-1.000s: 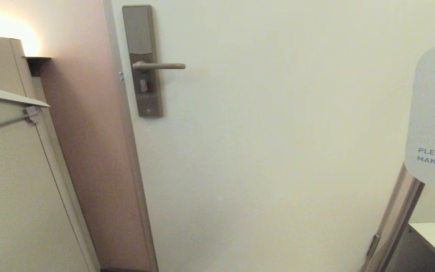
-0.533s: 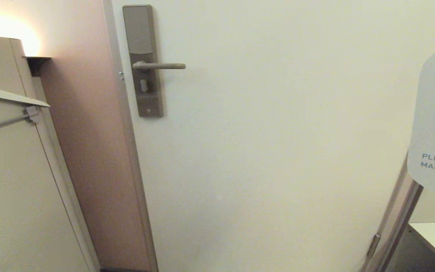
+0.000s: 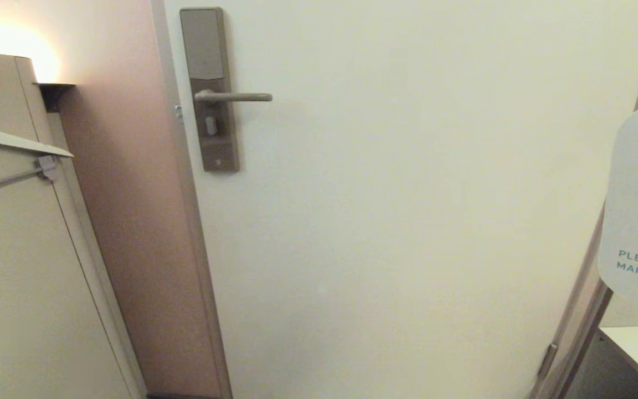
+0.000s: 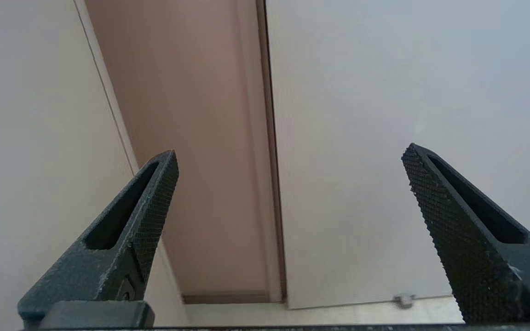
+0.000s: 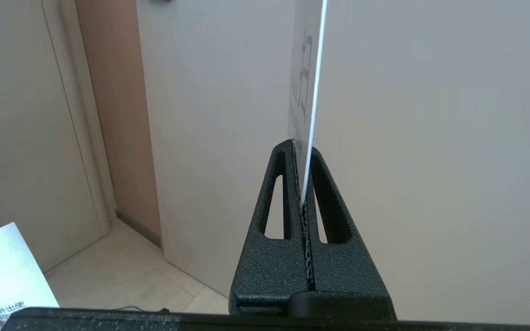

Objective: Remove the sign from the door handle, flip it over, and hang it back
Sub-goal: Hang the sign back with the other side facing out

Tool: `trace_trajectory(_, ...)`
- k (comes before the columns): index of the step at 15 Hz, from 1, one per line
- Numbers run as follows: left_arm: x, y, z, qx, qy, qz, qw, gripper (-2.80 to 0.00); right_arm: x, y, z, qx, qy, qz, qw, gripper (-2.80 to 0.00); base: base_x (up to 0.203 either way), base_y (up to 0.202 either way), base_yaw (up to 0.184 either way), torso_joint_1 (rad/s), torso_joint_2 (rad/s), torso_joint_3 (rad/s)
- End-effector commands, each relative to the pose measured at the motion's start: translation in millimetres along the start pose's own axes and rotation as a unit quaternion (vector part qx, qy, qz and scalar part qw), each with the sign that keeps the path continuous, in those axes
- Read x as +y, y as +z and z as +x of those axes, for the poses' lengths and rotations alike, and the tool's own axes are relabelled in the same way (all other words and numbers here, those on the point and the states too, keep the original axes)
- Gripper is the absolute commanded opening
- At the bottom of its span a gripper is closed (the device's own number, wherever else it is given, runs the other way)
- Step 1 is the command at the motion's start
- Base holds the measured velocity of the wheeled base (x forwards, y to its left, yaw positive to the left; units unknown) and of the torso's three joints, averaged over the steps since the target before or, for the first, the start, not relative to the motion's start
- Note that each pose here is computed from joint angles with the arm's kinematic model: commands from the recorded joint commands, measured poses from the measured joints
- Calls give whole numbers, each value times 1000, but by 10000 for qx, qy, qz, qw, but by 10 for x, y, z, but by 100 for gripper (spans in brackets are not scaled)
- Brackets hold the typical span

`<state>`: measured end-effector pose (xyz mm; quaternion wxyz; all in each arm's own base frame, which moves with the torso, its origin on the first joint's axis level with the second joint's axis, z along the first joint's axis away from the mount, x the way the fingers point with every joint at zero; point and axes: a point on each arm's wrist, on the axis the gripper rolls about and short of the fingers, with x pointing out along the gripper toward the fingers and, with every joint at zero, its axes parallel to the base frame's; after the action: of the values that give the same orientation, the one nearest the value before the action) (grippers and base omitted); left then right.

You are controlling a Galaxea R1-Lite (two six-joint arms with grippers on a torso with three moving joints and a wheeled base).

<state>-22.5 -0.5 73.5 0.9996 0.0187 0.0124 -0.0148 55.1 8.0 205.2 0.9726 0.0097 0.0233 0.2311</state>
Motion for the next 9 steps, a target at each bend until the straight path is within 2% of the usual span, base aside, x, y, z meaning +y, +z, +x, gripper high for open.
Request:
trace_trajectory(1, 0, -2, -3, -19, 0, -12, 10000, 0, -17, -13, 30, 74, 13, 44, 10000, -280, 0, 0, 0, 0, 0, 0)
trace_trajectory(4, 0, -2, -3, -19, 0, -12, 10000, 0, 17, -145, -38, 95, -94, 46, 9999, -280, 0, 0, 0, 0, 0, 0)
trace_trajectory(7, 0, -2, -3, -19, 1, -12, 10000, 0, 83, -366, -194, -1, -600, -2, 9982, -280, 0, 0, 0, 0, 0, 0)
trace_trajectory(9, 0, -2, -3, -19, 0, -12, 10000, 0, 146, -522, -319, -180, -781, -90, 9967, -280, 0, 0, 0, 0, 0, 0)
